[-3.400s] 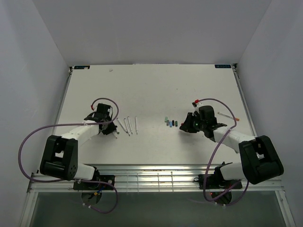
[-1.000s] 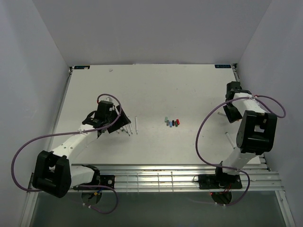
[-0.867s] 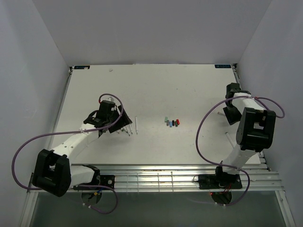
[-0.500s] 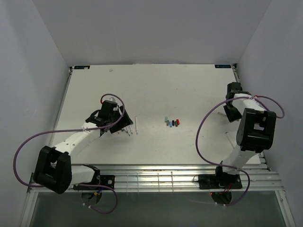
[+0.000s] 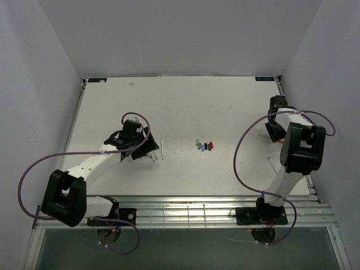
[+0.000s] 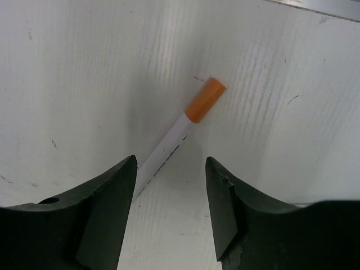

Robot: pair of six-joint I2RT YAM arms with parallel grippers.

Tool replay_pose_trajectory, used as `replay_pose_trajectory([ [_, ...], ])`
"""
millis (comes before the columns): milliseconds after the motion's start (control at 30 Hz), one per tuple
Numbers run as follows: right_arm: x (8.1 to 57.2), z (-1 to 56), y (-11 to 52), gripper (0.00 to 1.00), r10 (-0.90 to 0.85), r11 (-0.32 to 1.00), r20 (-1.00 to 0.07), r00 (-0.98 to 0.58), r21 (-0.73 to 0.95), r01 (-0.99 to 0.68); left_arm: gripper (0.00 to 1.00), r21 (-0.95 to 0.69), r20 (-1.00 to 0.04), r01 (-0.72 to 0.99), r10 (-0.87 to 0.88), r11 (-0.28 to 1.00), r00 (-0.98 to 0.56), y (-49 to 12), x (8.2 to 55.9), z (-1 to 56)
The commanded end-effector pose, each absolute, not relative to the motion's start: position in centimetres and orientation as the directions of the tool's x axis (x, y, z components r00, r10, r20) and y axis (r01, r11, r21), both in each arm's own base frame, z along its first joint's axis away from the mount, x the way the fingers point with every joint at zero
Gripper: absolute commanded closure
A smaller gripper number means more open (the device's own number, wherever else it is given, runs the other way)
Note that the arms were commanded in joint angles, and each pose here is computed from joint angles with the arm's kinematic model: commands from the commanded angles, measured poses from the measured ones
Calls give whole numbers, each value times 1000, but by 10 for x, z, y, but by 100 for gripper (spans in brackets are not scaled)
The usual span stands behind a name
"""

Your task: Open the pen caps

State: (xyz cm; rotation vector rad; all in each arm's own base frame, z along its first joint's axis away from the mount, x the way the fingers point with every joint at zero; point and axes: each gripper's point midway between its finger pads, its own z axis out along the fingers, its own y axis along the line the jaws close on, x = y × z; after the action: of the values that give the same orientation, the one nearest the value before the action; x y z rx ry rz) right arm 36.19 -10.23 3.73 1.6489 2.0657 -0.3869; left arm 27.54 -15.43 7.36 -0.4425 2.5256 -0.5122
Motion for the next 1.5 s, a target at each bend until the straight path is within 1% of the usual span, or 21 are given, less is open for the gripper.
replay_pose_trajectory([
  [0,381,49,-113,42,821,237,-554,-138,111,965,16,-453,-462,-189,-411,871,-786,-158,289,87],
  [467,376,14,-108,43,844,246,-507,-177,72,966,15,-450,-450,-183,-399,874,-799,-161,290,80],
  [667,372,0,-104,47,850,255,-487,-202,44,966,16,-454,-446,-180,-398,872,-802,-161,287,78],
  [800,364,-9,-99,55,857,268,-462,-227,24,963,16,-455,-447,-180,-398,872,-801,-161,285,77],
  [833,362,-12,-96,58,860,273,-453,-236,18,962,16,-459,-446,-178,-399,870,-801,-161,285,78],
  [867,361,-14,-94,66,861,280,-446,-245,13,960,16,-461,-446,-177,-399,870,-801,-161,285,78],
  [967,356,-20,-87,78,867,300,-417,-272,1,954,15,-466,-454,-174,-403,868,-794,-161,286,79],
  [1000,356,-22,-85,80,865,310,-413,-284,-5,951,15,-469,-459,-175,-408,866,-789,-161,286,80],
  [1033,355,-22,-84,86,863,320,-409,-297,-13,947,16,-472,-462,-174,-411,864,-786,-160,286,80],
  [1133,351,-26,-81,92,849,353,-404,-340,-45,935,15,-495,-470,-176,-432,851,-769,-160,284,80],
  [1267,350,-28,-74,92,829,406,-398,-392,-53,912,15,-522,-465,-173,-449,835,-763,-161,278,79],
  [1333,355,-22,-65,92,794,473,-409,-449,-46,880,16,-524,-475,-160,-443,837,-761,-160,277,81],
  [1367,366,-17,-60,92,777,506,-428,-462,-12,862,15,-523,-482,-153,-439,838,-758,-160,277,84],
  [1400,373,-7,-49,92,731,576,-449,-513,4,818,16,-519,-488,-151,-437,841,-755,-159,277,86],
  [1467,389,7,-31,92,681,660,-470,-561,64,748,16,-522,-520,-121,-427,845,-740,-158,280,98],
])
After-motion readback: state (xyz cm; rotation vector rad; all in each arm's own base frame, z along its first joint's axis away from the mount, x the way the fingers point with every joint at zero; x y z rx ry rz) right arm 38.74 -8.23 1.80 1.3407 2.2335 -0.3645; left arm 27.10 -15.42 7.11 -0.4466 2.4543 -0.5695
